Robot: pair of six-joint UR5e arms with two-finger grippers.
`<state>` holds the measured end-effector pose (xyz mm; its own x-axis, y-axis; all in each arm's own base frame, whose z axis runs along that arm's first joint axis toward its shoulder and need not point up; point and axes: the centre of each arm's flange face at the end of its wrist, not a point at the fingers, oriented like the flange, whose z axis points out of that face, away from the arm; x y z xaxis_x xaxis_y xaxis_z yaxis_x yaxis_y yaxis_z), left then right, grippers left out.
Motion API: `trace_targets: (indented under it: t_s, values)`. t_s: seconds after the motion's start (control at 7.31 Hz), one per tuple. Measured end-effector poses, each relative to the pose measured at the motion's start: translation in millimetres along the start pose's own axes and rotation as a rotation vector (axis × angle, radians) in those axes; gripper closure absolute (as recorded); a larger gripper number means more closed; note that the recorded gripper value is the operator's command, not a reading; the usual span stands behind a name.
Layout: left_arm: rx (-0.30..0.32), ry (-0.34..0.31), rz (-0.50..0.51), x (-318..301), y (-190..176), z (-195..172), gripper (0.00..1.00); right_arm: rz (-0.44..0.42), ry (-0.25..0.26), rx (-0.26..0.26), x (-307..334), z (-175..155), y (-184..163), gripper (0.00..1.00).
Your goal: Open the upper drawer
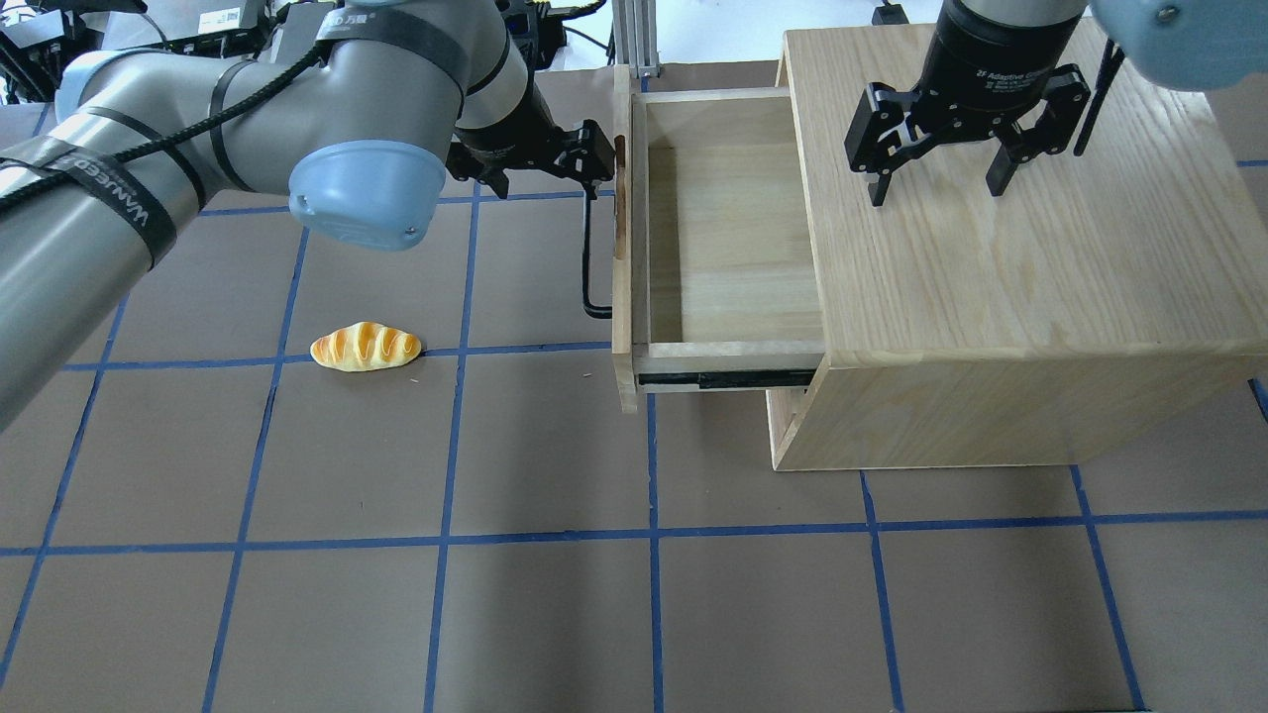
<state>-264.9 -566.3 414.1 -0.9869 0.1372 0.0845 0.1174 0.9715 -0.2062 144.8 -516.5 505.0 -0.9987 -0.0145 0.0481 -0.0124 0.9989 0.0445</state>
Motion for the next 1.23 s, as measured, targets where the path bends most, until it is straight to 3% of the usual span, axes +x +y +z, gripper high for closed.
trace_targets:
  t_s: [0.27, 0.55, 1.23]
  values:
    - [-0.06, -0.072, -0.007, -7.8, 4.3, -37.4, 0.0, 0.0, 0.0, 0.0, 0.0, 0.0, 0.0, 0.0]
    - [-0.083, -0.114, -0.06, -41.3, 6.4, -62.4, 0.0, 0.001, 0.0, 0.0, 0.0, 0.2, 0.0, 0.0]
    - [-0.137, -0.145, -0.228, -131.2, 33.8, -114.6, 0.0, -0.001, 0.0, 0.0, 0.1, 0.1, 0.0, 0.0]
